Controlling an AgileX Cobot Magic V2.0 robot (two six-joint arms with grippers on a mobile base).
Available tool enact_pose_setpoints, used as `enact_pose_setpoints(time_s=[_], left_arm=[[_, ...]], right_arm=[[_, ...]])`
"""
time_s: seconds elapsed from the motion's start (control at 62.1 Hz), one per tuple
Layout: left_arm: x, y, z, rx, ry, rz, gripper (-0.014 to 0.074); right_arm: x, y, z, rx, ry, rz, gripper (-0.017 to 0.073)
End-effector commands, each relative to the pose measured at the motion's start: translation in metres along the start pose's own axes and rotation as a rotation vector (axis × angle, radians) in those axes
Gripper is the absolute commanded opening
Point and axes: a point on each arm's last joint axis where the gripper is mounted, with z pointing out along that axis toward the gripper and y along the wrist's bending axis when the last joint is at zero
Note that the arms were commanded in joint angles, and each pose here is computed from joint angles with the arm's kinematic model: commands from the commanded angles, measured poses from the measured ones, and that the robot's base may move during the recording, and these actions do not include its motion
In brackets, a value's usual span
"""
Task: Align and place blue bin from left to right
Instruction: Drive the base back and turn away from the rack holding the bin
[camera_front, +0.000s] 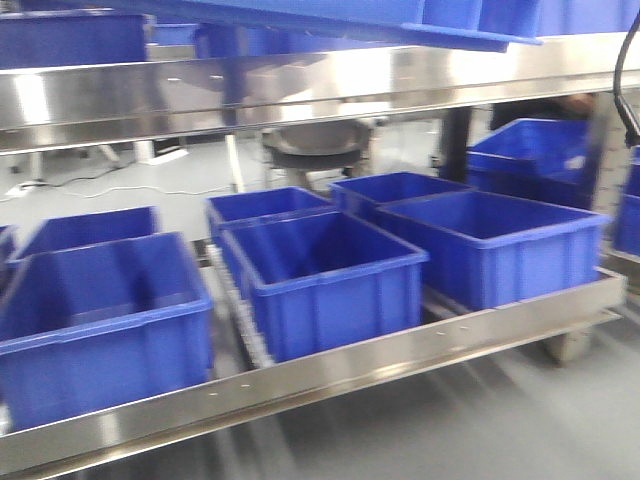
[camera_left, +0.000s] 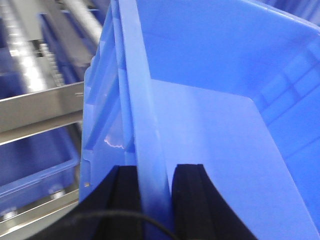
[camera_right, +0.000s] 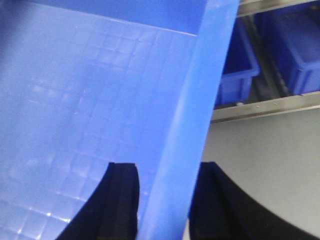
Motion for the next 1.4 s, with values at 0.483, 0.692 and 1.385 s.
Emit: enact_pose_setpoints(time_s=[0.483,0.692,1.385], left_arm=[[-0.0098,-0.0273,-0.0202,0.200,-0.094,-0.076,0.0012],[-0.0098,-0.0273,-0.0202,0.200,-0.094,-0.076,0.0012],[-0.0098,-0.0273,-0.0202,0.200,-0.094,-0.076,0.0012]], right_arm=[[-0.0122,0.0182,-0.0112,-0.117,-0.132,0.061,-0.0064],[-0.0122,0.0182,-0.0112,-0.117,-0.132,0.061,-0.0064],[-0.0122,0.0182,-0.0112,-0.117,-0.132,0.061,-0.0064]])
